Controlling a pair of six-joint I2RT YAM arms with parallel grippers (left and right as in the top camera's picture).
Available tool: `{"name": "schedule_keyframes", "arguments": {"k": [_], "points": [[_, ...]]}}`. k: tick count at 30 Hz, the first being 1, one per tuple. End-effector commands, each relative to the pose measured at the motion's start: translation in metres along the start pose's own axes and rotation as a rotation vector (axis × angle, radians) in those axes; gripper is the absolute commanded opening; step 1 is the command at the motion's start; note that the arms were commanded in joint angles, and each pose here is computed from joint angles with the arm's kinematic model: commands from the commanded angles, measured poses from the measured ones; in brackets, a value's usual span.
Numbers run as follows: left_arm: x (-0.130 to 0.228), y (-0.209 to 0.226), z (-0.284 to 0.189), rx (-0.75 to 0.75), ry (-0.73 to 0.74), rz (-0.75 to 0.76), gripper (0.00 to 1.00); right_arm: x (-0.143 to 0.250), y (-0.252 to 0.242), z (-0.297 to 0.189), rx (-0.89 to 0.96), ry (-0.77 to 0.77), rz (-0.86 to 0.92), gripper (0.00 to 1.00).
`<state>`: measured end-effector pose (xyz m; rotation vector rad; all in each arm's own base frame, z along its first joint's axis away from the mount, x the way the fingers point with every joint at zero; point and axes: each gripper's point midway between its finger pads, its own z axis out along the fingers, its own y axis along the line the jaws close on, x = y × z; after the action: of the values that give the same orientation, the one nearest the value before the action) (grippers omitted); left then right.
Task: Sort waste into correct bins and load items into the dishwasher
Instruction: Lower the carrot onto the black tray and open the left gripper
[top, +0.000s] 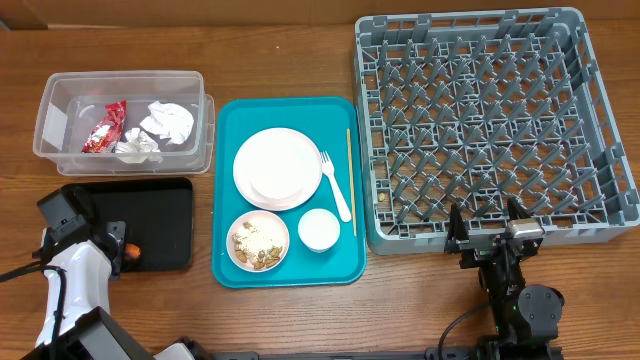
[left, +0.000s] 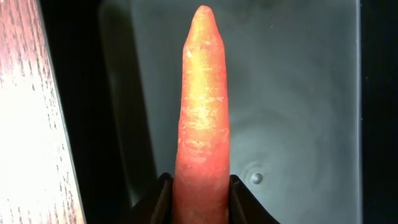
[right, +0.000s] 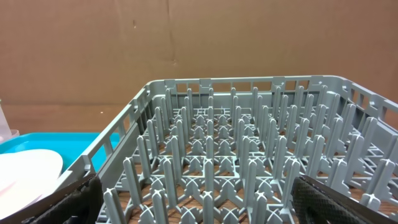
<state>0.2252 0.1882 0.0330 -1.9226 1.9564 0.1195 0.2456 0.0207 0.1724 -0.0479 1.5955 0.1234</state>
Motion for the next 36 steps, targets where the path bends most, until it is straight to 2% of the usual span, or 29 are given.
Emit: {"name": "schedule_keyframes", "arguments": {"k": [1,11,15,16,17,18,22,26,31,36], "points": [[-0.002,0.003,0.001,-0.005,-0.012,-0.044,0.17,0.001,0.0,0.0,0.002,-0.006,-0.001,1.0],[0.009,0.007,0.022,-0.046,0.039,-0.065,0.16,0.001,0.0,0.0,0.002,-0.006,-0.001,1.0],[0.007,0.003,0.024,-0.028,0.034,-0.059,0.19,0.001,0.0,0.0,0.002,-0.006,-0.001,1.0],[0.005,0.001,0.023,-0.024,0.031,-0.048,0.29,0.001,0.0,0.0,0.002,-0.006,-0.001,1.0],[0.004,-0.001,0.022,-0.02,0.029,-0.03,0.45,0.001,0.0,0.0,0.002,-0.006,-0.001,1.0],[0.002,-0.003,0.022,-0.015,0.026,-0.007,0.55,0.002,0.0,0.0,0.002,-0.005,-0.001,1.0],[-0.007,-0.013,0.016,0.007,0.012,0.068,0.63,0.001,0.0,0.0,0.002,-0.006,-0.001,1.0],[-0.012,-0.025,0.006,0.025,0.033,0.075,0.63,0.001,0.0,0.0,0.002,-0.006,-0.001,1.0],[-0.011,-0.059,-0.015,0.146,0.112,0.142,0.6,0.002,0.0,0.0,0.002,-0.005,-0.001,1.0],[-0.015,-0.075,-0.042,0.176,0.169,0.179,0.46,0.001,0.0,0.0,0.002,-0.006,-0.001,1.0]]}}
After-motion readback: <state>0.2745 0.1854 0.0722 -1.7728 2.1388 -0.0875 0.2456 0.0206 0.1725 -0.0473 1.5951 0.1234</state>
